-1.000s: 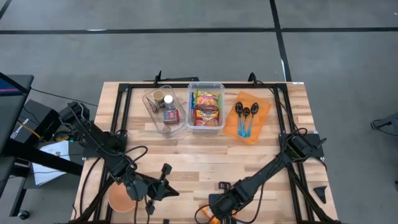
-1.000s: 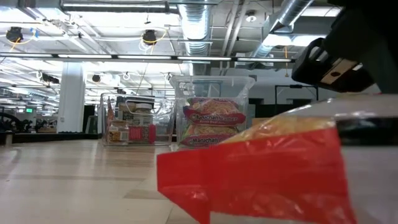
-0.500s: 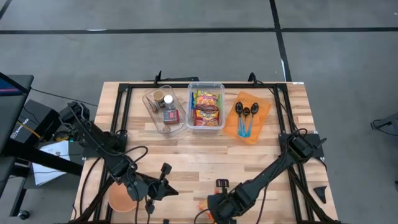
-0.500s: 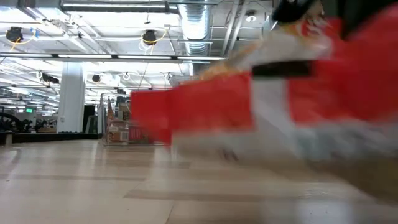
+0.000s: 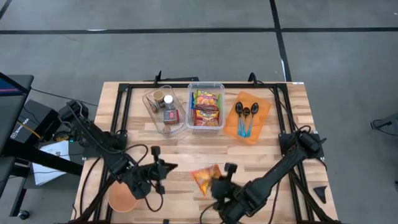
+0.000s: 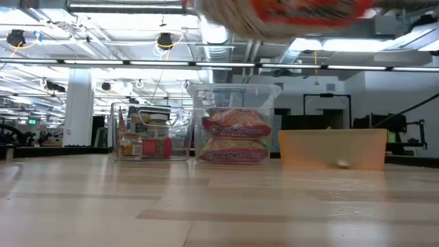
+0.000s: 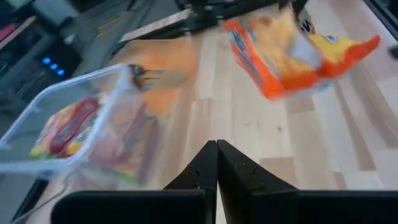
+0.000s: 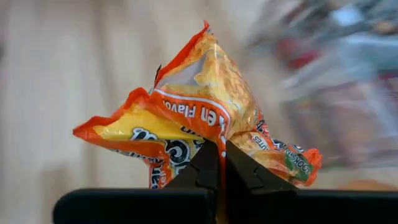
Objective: Pick & Place Food Item
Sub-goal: Put the orange noodle pack into the white bin
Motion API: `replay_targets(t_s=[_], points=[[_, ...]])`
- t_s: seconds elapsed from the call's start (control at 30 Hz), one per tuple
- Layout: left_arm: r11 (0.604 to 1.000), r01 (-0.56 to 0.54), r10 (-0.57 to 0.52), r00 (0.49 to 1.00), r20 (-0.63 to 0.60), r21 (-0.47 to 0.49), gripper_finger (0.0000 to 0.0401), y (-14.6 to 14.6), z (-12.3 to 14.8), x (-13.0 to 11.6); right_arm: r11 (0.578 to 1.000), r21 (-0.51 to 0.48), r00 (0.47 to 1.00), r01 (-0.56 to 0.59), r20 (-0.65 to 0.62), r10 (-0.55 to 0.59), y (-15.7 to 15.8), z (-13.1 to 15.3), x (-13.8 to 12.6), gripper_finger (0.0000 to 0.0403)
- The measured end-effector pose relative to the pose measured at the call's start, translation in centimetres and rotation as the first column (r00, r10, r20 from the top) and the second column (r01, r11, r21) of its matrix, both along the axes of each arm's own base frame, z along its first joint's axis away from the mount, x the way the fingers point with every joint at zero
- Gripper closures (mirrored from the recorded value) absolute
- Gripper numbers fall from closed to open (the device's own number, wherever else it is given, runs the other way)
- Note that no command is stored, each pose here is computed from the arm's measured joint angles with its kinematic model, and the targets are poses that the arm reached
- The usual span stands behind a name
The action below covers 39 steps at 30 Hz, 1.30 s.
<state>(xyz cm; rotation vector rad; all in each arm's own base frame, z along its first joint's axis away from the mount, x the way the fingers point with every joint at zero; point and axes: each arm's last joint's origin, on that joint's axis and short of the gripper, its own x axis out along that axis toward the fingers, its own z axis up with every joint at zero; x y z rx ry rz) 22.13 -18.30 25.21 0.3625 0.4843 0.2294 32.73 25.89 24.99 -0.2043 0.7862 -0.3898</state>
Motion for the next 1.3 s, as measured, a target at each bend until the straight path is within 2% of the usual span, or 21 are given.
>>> replay_targets(t_s=[0.17,0.4,0.5,0.67,0.8,1.03,1.17,1.23,1.3], points=[[0.995,-0.064,0.066,0.998,0.018,-0.079,0.0400,1.1,0.9,-0.9,0.991,-0.052,0.984,0.121,0.137,-0.113,-2.6,2.1,-0.8,0.0401],[0.991,-0.089,0.090,0.996,0.005,-0.102,0.0400,1.4,1.1,-1.7,0.976,-0.063,0.972,0.206,0.129,-0.197,-9.2,4.4,-1.0,0.0401],[0.992,-0.086,0.086,0.996,-0.002,-0.096,0.0400,1.4,1.0,-1.9,0.981,-0.018,0.973,0.192,0.133,-0.188,-12.5,5.8,-0.7,0.0401],[0.992,-0.086,0.087,0.996,-0.003,-0.094,0.0400,1.4,1.0,-1.8,0.995,0.081,0.978,0.062,0.196,-0.077,-18.8,8.4,0.4,0.0402],[0.992,-0.087,0.087,0.996,-0.004,-0.093,0.0400,1.4,1.0,-1.9,0.986,0.127,0.967,0.109,0.217,-0.135,-24.5,9.8,0.4,0.0403],[0.992,-0.087,0.087,0.996,-0.011,-0.086,0.0400,1.5,0.9,-1.9,0.956,0.250,0.960,0.153,0.193,-0.204,-31.8,9.5,0.2,0.0403],[0.993,-0.087,0.087,0.996,-0.014,-0.083,0.0400,1.5,0.9,-1.9,0.934,0.305,0.960,0.188,0.145,-0.241,-33.8,7.9,0.7,0.0403],[0.992,-0.088,0.087,0.996,-0.014,-0.086,0.0400,1.5,0.9,-1.9,0.929,0.328,0.959,0.170,0.164,-0.233,-34.3,7.3,1.9,0.0403],[0.992,-0.087,0.086,0.996,-0.015,-0.089,0.0400,1.5,0.9,-1.9,0.916,0.348,0.963,0.202,0.103,-0.251,-34.8,5.8,2.2,0.0403]])
